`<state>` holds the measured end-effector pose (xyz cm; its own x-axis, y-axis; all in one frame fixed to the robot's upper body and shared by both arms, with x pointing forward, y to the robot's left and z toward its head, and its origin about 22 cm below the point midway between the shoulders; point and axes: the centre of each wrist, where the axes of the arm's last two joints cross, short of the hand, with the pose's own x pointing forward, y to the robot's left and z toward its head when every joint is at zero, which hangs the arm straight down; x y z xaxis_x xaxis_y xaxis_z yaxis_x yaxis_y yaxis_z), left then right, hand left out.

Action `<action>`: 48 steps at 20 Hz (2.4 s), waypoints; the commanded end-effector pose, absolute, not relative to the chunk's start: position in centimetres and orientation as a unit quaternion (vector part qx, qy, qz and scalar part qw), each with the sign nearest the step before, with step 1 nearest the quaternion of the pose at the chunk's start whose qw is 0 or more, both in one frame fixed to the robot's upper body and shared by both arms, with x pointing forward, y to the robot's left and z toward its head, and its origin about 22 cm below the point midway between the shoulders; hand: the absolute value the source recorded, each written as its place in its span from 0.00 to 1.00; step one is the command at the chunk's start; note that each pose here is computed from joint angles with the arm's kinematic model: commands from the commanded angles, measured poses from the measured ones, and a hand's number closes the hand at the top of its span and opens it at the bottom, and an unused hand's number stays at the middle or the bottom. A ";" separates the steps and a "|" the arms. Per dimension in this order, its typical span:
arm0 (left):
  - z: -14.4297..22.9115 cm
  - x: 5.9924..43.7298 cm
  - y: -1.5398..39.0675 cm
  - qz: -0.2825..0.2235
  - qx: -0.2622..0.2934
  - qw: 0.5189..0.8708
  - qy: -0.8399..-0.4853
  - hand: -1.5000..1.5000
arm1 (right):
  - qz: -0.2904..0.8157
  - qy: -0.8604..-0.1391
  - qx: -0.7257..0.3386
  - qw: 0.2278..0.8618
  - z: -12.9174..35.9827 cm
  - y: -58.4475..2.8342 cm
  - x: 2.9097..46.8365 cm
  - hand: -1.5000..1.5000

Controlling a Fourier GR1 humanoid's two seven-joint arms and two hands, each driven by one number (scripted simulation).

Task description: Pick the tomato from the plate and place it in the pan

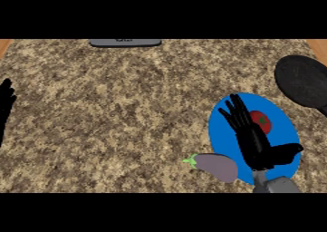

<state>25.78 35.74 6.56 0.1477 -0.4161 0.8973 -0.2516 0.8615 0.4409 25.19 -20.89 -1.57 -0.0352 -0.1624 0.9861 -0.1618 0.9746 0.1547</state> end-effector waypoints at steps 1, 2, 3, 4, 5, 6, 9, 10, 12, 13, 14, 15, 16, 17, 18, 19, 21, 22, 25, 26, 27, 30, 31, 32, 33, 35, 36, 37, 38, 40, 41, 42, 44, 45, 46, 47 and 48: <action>6.6 27.0 34.1 -0.056 0.216 0.713 -0.664 0.50 | 0.004 -0.738 0.124 0.663 0.8 -23.3 28.6 1.00; 6.3 27.0 33.2 -0.032 0.199 0.716 -0.669 0.50 | 0.029 -0.766 0.145 0.626 4.1 -25.9 28.6 1.00; 7.0 27.4 31.5 -0.022 0.165 0.710 -0.684 0.50 | 0.050 -0.785 0.168 0.594 6.7 -26.2 29.8 1.00; 6.9 27.3 30.5 -0.017 0.142 0.708 -0.691 0.50 | 0.048 -0.807 0.177 0.561 8.2 -28.6 30.4 1.00; 7.4 27.6 31.0 0.005 0.123 0.706 -0.698 0.50 | 0.067 -0.821 0.204 0.529 10.8 -28.9 31.1 1.00; 7.2 27.7 29.7 0.009 0.103 0.702 -0.704 0.50 | 0.077 -0.841 0.210 0.493 13.2 -29.9 32.0 1.00; 6.2 27.4 28.9 0.039 0.066 0.717 -0.692 0.50 | 0.108 -0.831 -0.023 0.545 11.5 -39.4 29.2 1.00; 5.7 27.3 28.4 0.032 0.071 0.721 -0.689 0.50 | 0.145 -0.838 -0.028 0.525 11.1 -40.0 28.2 1.00; 5.2 27.5 27.9 0.037 0.060 0.719 -0.691 0.50 | 0.190 -0.819 -0.022 0.542 9.4 -42.7 26.0 0.00; 5.8 27.8 28.3 0.027 0.053 0.718 -0.693 0.50 | 0.174 -0.813 -0.048 0.554 9.3 -45.3 25.0 0.00; 5.0 27.0 29.7 0.022 0.050 0.724 -0.688 0.50 | 0.186 -0.810 -0.068 0.552 9.5 -46.0 24.4 0.00; 6.9 27.5 27.3 0.019 0.047 0.722 -0.690 0.50 | 0.198 -0.804 -0.092 0.554 9.1 -47.5 24.0 0.00; 6.0 27.2 28.4 0.025 0.042 0.725 -0.687 0.50 | 0.213 -0.800 -0.104 0.551 10.2 -48.5 23.9 0.00; 5.5 28.8 28.6 0.030 0.041 0.726 -0.685 0.50 | 0.230 -0.806 -0.095 0.537 10.6 -49.1 24.0 0.00; 5.0 27.9 27.4 0.024 0.041 0.725 -0.687 0.50 | 0.265 -0.803 -0.104 0.524 10.7 -48.4 24.6 0.00; 6.5 27.6 28.1 0.017 0.042 0.724 -0.688 0.50 | 0.284 -0.799 -0.111 0.518 12.0 -49.9 24.0 0.00; 5.5 27.5 28.0 0.020 0.048 0.719 -0.693 0.50 | 0.300 -0.799 -0.121 0.507 14.0 -49.9 25.4 0.00; 7.1 29.0 28.3 0.019 0.038 0.724 -0.688 0.50 | 0.308 -0.799 -0.121 0.502 14.0 -49.4 26.1 0.00; 5.7 27.3 26.8 0.020 0.044 0.718 -0.694 0.50 | 0.367 -0.769 -0.135 0.506 18.5 -47.8 28.1 0.00; 7.3 28.7 26.2 0.014 0.047 0.724 -0.688 0.50 | 0.389 -0.758 -0.140 0.504 18.9 -46.8 28.6 0.00; 7.0 28.3 27.2 0.012 0.045 0.722 -0.690 0.50 | 0.410 -0.749 -0.158 0.495 19.6 -45.4 29.4 0.00; 5.7 27.5 25.6 0.006 0.033 0.727 -0.686 0.50 | 0.454 -0.716 -0.185 0.497 18.9 -43.2 30.7 0.00; 4.6 27.5 25.5 0.010 0.049 0.725 -0.687 0.50 | 0.479 -0.704 -0.181 0.492 18.5 -42.1 30.1 0.00; 6.4 28.1 26.8 0.017 0.037 0.724 -0.688 0.50 | 0.485 -0.698 -0.186 0.493 19.7 -40.7 31.0 0.00; 6.2 28.6 26.3 0.011 0.038 0.723 -0.690 0.50 | 0.497 -0.687 -0.183 0.497 19.4 -40.3 31.1 0.00; 6.1 27.9 26.2 0.019 0.043 0.721 -0.691 0.50 | 0.546 -0.644 -0.181 0.504 17.1 -39.2 31.4 0.00; 5.1 27.7 26.8 0.016 0.048 0.720 -0.692 0.50 | 0.560 -0.629 -0.178 0.509 18.8 -39.2 31.0 0.00; 6.7 28.1 26.0 0.008 0.037 0.721 -0.692 0.50 | 0.588 -0.595 -0.179 0.518 18.3 -38.9 31.4 0.00; 5.7 28.4 27.1 0.013 0.041 0.723 -0.690 0.50 | 0.619 -0.562 -0.166 0.522 18.1 -37.3 31.0 0.00; 6.4 27.6 27.9 0.027 0.046 0.720 -0.692 0.50 | 0.642 -0.528 -0.153 0.534 18.1 -38.0 30.6 0.00; 6.7 27.4 27.1 0.010 0.050 0.720 -0.692 0.50 | 0.650 -0.523 -0.145 0.532 18.0 -38.3 30.5 0.00; 5.9 27.6 27.9 0.018 0.051 0.721 -0.690 0.50 | 0.651 -0.520 -0.148 0.533 18.0 -37.6 31.0 0.00; 8.3 28.2 26.3 0.012 0.043 0.724 -0.688 0.50 | 0.661 -0.521 -0.153 0.518 17.8 -36.4 31.4 0.00; 5.3 27.8 27.4 0.020 0.043 0.717 -0.695 0.50 | 0.658 -0.530 -0.158 0.511 18.4 -34.8 30.5 0.00; 6.5 28.1 26.8 0.022 0.048 0.730 -0.681 0.50 | 0.668 -0.520 -0.157 0.509 19.4 -35.8 30.1 0.00; 5.7 27.3 25.3 0.016 0.047 0.728 -0.684 0.50 | 0.672 -0.511 -0.170 0.509 17.7 -35.9 29.7 0.00; 6.8 27.1 26.8 0.019 0.051 0.723 -0.688 0.50 | 0.685 -0.508 -0.180 0.490 19.0 -35.6 29.8 0.00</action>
